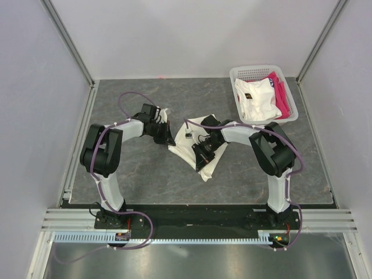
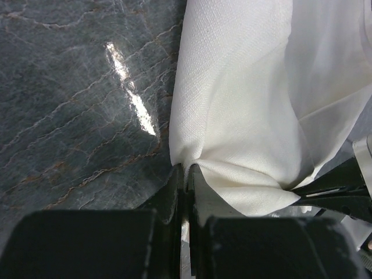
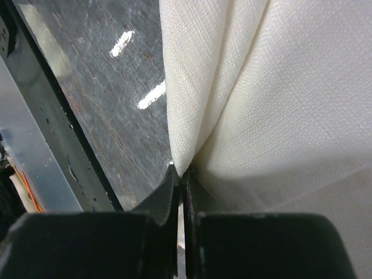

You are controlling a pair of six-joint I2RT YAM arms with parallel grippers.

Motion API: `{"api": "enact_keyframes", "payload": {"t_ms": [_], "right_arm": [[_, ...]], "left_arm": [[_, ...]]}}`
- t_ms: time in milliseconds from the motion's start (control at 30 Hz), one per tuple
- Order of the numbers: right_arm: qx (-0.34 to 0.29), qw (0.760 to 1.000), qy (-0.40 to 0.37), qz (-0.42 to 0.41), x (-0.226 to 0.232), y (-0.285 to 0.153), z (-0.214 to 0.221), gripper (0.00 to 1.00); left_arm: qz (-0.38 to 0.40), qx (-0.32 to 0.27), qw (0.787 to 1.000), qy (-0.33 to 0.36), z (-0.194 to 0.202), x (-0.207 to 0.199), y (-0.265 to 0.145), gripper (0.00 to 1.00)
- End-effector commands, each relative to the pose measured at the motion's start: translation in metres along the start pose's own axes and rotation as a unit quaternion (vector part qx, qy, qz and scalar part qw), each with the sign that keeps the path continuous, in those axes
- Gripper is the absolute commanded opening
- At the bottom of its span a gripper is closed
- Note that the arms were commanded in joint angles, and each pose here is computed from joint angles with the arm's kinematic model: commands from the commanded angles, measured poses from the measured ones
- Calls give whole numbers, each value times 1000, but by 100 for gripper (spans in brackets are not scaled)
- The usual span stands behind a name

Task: Fold the napkin, place the utensils inside, and roll it up
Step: Roll the napkin with the utensil

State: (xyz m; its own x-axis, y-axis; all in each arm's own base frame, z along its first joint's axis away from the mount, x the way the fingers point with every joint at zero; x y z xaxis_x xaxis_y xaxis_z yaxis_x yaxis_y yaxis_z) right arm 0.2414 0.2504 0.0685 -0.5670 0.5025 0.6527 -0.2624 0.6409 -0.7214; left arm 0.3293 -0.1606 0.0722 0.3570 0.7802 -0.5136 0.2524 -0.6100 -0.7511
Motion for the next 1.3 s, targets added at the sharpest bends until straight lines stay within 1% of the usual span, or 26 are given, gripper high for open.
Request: {"api": "enact_keyframes", "payload": {"t_ms": [0, 100, 133, 200, 233, 300, 333, 400, 433, 467, 500, 533, 567, 633, 700, 733, 833, 933, 1067, 1267], "right_arm": [[25, 999, 25, -16, -2, 3, 16, 1], [1, 1000, 18, -6, 8, -8, 6, 13], [-9, 1000, 15, 2, 12, -13, 2, 23], [-44, 999, -3, 13, 28, -33, -10, 33], [-59, 998, -12, 35, 32, -40, -17, 43], [-85, 994, -36, 64, 48, -58, -25, 50], [-96, 989, -55, 101, 54, -61, -30, 56], [-125, 975, -87, 162, 66, -69, -38, 59], [-133, 955, -109, 241, 70, -64, -39, 61], [-157, 940, -133, 273, 79, -65, -44, 61], [-165, 930, -152, 290, 85, -61, -44, 60], [-161, 928, -172, 288, 95, -49, -38, 58], [-166, 931, -179, 270, 100, -43, -39, 57], [-150, 943, -168, 244, 106, -28, -33, 55], [-110, 954, -161, 226, 108, -10, -20, 54], [-95, 957, -158, 226, 105, -5, -11, 54], [-72, 965, -123, 221, 98, 5, 10, 54], [-45, 971, -106, 211, 92, 12, 26, 54], [-7, 969, -89, 230, 79, 19, 40, 54], [11, 958, -78, 277, 62, 12, 39, 54]], "left_arm": [[-40, 26, 999, 4, 9, 19, 5, 2], [-35, 28, 999, -4, 11, 18, 4, 2], [-33, 28, 999, -5, 10, 17, 4, 2], [-24, 31, 999, -12, 12, 15, 5, 2], [-22, 32, 999, -13, 11, 16, 5, 2], [-16, 32, 999, -17, 10, 14, 6, 2], [-15, 33, 999, -17, 10, 13, 6, 2], [-12, 36, 999, -20, 10, 12, 6, 2], [-11, 37, 999, -22, 10, 12, 6, 2], [-12, 39, 999, -24, 11, 12, 6, 2], [-12, 38, 999, -24, 10, 12, 6, 2], [-12, 41, 999, -26, 11, 12, 6, 2], [-13, 43, 999, -27, 11, 12, 6, 2], [-12, 45, 999, -28, 11, 12, 6, 2], [-13, 45, 999, -27, 11, 12, 6, 2], [-14, 46, 998, -28, 12, 13, 5, 2], [-16, 46, 998, -27, 13, 13, 6, 2], [-17, 46, 998, -27, 12, 13, 6, 2], [-18, 46, 999, -24, 12, 13, 5, 2], [-21, 47, 998, -19, 13, 15, 5, 2]]}}
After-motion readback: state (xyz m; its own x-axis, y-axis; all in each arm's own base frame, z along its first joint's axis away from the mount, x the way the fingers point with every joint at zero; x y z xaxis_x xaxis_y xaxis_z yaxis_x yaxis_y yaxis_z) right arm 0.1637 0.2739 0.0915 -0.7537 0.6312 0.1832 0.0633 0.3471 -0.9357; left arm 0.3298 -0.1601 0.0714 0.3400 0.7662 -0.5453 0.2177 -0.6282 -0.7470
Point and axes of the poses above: each gripper's point midway between its finger pads, its own y axis out along the fingers, its own x axis along the line the jaws close on, z = x × y, the point moved 7 cm from there along -y, back along the fingers, and after that the axes turned 6 degrees about y, right-handed, at the moved point
